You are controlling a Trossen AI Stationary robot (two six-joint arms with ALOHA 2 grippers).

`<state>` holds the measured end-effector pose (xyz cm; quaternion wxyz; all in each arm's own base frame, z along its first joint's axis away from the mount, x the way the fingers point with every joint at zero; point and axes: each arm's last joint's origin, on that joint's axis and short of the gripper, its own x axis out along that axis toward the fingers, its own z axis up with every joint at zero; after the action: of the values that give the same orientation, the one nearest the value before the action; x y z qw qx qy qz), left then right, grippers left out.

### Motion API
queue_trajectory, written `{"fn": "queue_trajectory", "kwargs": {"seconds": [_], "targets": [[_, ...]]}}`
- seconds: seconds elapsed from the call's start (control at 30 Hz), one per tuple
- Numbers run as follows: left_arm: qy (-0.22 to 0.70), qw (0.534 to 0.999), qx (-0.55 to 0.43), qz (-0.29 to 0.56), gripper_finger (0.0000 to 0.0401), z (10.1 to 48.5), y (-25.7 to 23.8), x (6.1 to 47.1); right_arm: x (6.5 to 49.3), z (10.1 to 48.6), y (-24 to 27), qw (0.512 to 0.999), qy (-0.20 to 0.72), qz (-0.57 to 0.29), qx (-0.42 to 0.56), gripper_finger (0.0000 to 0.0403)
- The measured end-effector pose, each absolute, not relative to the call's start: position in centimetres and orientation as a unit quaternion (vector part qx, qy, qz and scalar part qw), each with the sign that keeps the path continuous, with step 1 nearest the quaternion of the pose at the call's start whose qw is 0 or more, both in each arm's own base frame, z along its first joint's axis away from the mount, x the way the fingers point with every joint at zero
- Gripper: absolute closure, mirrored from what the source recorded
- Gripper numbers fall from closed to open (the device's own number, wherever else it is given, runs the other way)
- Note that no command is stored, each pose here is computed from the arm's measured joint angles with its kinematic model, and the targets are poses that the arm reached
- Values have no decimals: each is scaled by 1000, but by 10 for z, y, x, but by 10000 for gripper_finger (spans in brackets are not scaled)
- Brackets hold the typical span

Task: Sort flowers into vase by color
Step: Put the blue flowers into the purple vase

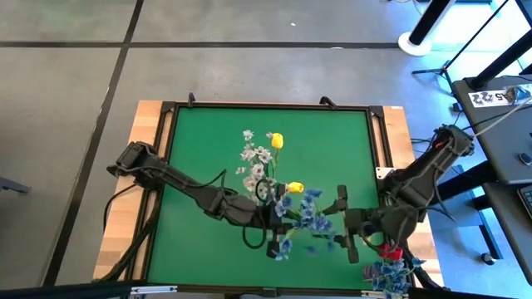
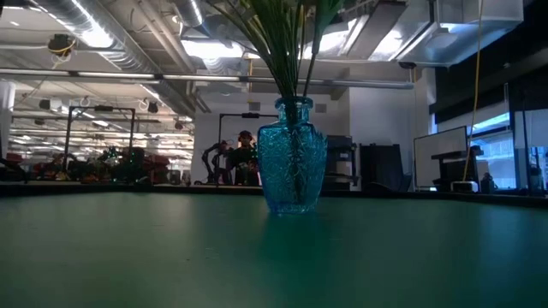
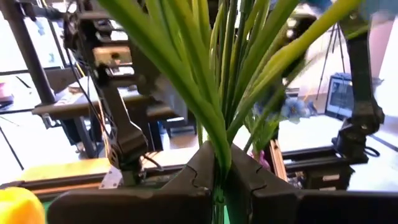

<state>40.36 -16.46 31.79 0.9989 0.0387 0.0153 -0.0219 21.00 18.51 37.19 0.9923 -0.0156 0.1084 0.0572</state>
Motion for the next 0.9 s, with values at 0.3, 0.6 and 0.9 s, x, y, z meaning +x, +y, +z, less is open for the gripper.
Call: {"fn": "queue_trajectory", "kwargs": {"seconds": [0.3, 0.6, 0.9], "targets": [[10, 999, 37, -4, 390, 319, -155, 407, 231, 376, 169, 995, 86, 41, 13, 191], [26, 999, 43, -4, 360, 329, -154, 397, 234, 376, 164, 995, 87, 44, 13, 377], [89, 991, 84, -43, 278, 358, -167, 351, 209, 367, 149, 995, 99, 13, -2, 393]]}}
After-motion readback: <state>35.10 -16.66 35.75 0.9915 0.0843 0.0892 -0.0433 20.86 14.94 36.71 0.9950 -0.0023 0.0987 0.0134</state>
